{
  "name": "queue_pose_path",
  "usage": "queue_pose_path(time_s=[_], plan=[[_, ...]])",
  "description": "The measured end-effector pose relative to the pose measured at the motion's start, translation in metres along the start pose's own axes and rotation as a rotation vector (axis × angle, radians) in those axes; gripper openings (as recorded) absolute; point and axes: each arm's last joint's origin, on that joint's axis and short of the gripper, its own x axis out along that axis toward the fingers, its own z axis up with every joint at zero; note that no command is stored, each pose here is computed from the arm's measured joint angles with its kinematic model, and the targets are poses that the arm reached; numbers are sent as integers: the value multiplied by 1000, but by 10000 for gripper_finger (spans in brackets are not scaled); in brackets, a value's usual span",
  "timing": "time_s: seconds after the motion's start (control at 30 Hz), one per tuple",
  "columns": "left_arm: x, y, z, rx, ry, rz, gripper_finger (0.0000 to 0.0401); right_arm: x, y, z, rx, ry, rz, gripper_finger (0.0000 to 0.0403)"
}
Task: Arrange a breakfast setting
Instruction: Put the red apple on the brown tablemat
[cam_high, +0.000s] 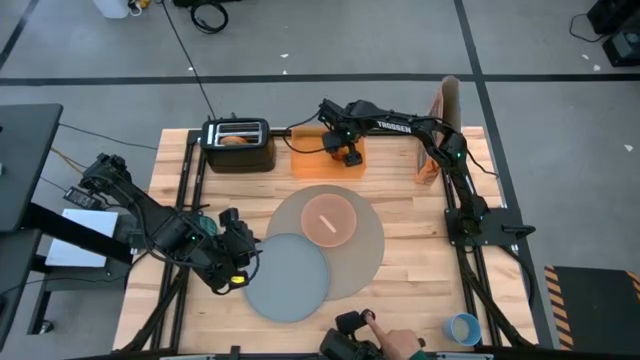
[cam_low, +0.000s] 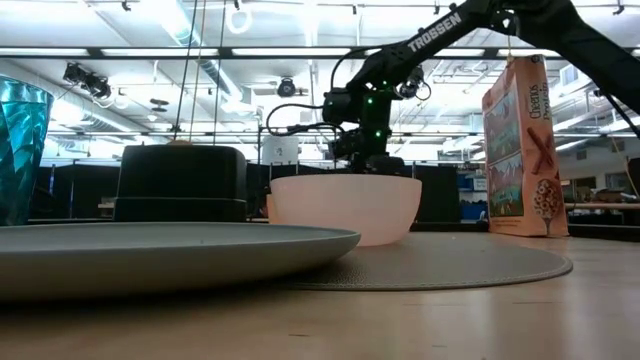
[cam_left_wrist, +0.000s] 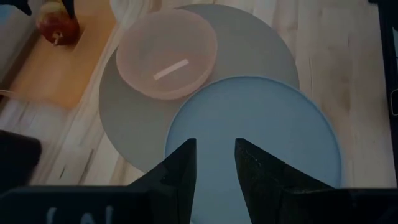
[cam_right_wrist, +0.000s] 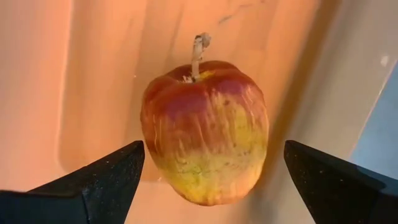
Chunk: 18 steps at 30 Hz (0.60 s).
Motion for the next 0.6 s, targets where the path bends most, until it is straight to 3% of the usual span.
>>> queue_pose_path(time_s=[0.13,0.33,0.6], plan=[[0,0,0,13,0,0,119,2,-1,1,-48,-34,15,394],[0,0,0,8,-3,0,119,31,-2,-7,13,-17,120,390],[0,-1,1,-9,-8,0,119,51,7,0,40,50,129,372]])
